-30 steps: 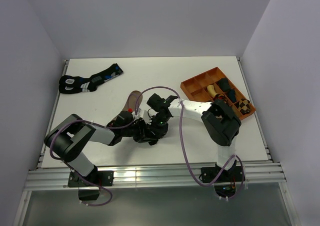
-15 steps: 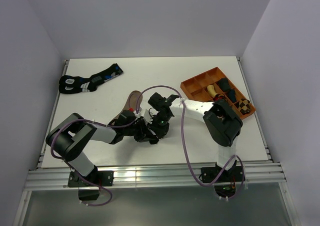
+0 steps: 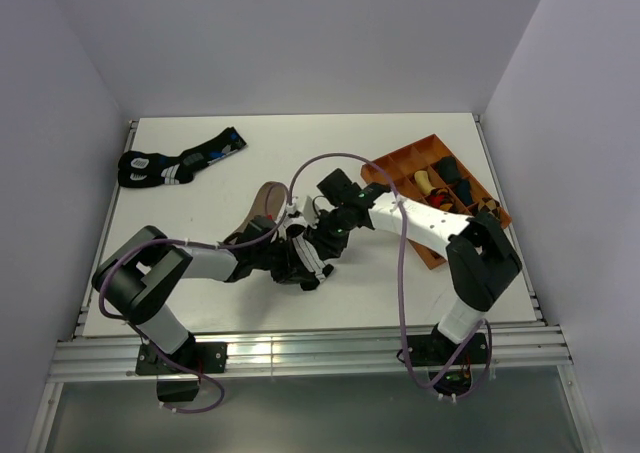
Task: Roll the socks
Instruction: Roll the sock at the center of the board.
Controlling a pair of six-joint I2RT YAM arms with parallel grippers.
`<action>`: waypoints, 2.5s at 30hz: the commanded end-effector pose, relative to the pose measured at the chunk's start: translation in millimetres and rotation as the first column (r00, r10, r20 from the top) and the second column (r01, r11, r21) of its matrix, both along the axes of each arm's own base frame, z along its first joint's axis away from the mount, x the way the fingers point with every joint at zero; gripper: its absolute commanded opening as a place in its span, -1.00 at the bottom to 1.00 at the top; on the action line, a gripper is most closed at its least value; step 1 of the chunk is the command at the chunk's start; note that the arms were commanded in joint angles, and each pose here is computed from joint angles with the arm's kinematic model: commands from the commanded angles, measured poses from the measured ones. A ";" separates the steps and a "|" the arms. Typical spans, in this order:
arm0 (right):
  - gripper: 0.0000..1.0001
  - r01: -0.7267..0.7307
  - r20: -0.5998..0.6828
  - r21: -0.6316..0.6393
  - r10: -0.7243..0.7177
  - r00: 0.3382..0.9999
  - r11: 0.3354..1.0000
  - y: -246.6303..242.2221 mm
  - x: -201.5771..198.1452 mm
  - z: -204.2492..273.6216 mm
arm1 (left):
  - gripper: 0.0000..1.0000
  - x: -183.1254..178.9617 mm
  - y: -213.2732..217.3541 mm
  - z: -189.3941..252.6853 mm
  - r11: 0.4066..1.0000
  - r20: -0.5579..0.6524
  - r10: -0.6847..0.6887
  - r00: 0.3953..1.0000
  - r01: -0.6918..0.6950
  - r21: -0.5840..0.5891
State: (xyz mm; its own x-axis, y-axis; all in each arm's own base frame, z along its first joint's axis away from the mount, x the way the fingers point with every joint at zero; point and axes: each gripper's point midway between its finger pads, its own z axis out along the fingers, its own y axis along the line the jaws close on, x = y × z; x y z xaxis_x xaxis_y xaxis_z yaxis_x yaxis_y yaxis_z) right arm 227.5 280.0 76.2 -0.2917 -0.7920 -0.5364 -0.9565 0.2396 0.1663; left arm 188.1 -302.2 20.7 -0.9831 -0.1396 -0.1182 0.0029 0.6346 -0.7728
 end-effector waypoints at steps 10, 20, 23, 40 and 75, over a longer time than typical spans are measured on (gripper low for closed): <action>-0.10 0.017 0.100 0.017 -0.019 0.995 1.000 -27.1 9.2 3.4 | -0.99 -10.5 20.6 -11.8 0.990 -0.085 -0.051 0.995 0.061 0.125; -0.17 -0.075 0.194 0.039 0.066 0.979 0.996 -32.6 -4.0 4.3 | -0.99 -5.4 28.9 -7.1 0.989 -0.152 -0.064 0.986 0.083 0.122; -0.17 -0.150 0.240 0.028 0.139 0.961 0.988 -27.3 -15.2 2.1 | -0.99 -5.2 31.9 -4.8 0.989 -0.170 -0.063 0.983 0.085 0.123; -0.20 -0.450 0.507 0.075 0.355 0.785 0.890 26.4 -62.8 12.1 | -0.91 -3.0 35.2 -0.8 0.987 -0.254 -0.114 0.961 0.137 0.078; -0.23 -0.455 0.564 -0.046 0.399 0.723 0.889 65.0 -47.6 -56.4 | -0.78 -17.1 44.7 2.4 0.983 -0.280 -0.167 0.945 0.180 0.021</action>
State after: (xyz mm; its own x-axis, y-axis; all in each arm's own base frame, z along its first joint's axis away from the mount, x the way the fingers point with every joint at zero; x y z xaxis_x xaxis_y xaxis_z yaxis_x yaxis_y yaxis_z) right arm 174.0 338.0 19.3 0.4222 -0.7034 -0.5718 -0.8939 -0.2182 -0.3916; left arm 180.0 -260.1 19.4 -0.9874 0.0026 0.1582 -0.1132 0.6868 -0.7180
